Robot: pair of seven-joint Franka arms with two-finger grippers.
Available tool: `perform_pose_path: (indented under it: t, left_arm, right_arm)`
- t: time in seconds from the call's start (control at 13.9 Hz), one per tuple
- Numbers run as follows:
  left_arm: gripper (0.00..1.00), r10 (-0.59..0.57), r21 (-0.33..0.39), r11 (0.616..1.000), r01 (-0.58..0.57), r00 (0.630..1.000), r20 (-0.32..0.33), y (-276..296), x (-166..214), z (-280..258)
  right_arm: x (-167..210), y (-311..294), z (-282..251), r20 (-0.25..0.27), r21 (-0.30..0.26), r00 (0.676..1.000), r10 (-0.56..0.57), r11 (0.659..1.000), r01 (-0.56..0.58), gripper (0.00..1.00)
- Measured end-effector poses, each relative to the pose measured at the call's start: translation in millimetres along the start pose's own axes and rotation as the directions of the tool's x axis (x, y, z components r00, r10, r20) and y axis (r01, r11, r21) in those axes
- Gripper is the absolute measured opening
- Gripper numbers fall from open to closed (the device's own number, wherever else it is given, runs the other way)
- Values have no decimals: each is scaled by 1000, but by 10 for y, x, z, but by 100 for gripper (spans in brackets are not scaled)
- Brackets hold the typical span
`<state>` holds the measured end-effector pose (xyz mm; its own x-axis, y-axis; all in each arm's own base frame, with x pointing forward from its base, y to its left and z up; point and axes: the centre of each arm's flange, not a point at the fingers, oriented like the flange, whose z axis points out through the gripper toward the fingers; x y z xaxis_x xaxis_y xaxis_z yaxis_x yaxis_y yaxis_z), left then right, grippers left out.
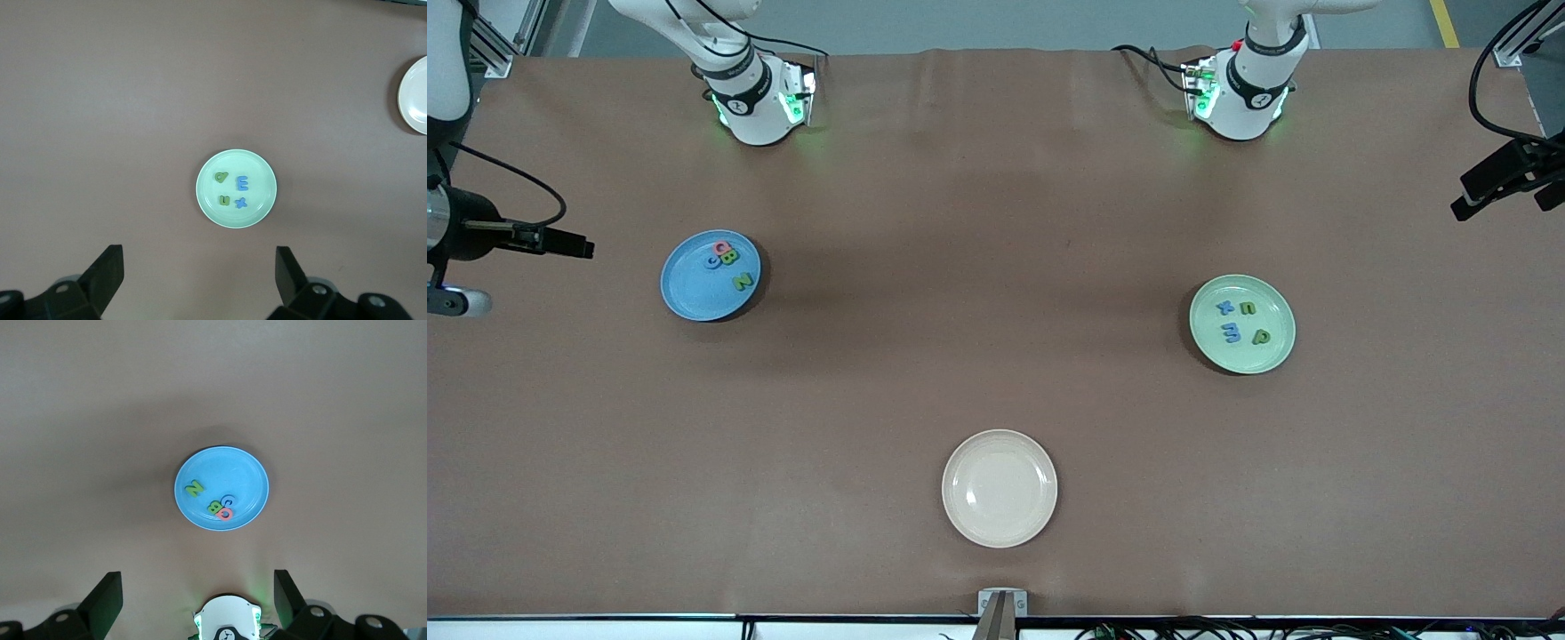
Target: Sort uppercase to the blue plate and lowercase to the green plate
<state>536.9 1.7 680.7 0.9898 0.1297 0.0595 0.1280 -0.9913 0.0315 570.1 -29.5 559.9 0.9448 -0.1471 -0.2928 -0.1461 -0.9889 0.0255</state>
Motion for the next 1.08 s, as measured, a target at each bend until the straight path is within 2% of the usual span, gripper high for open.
perform_pose_path:
  t: [1.08]
  left_arm:
    - [100, -3, 0, 1000, 3, 1000, 0, -16, 2, 0]
  right_arm:
    - [-18, 7, -51, -14, -2, 1000, 3, 1000, -3, 100]
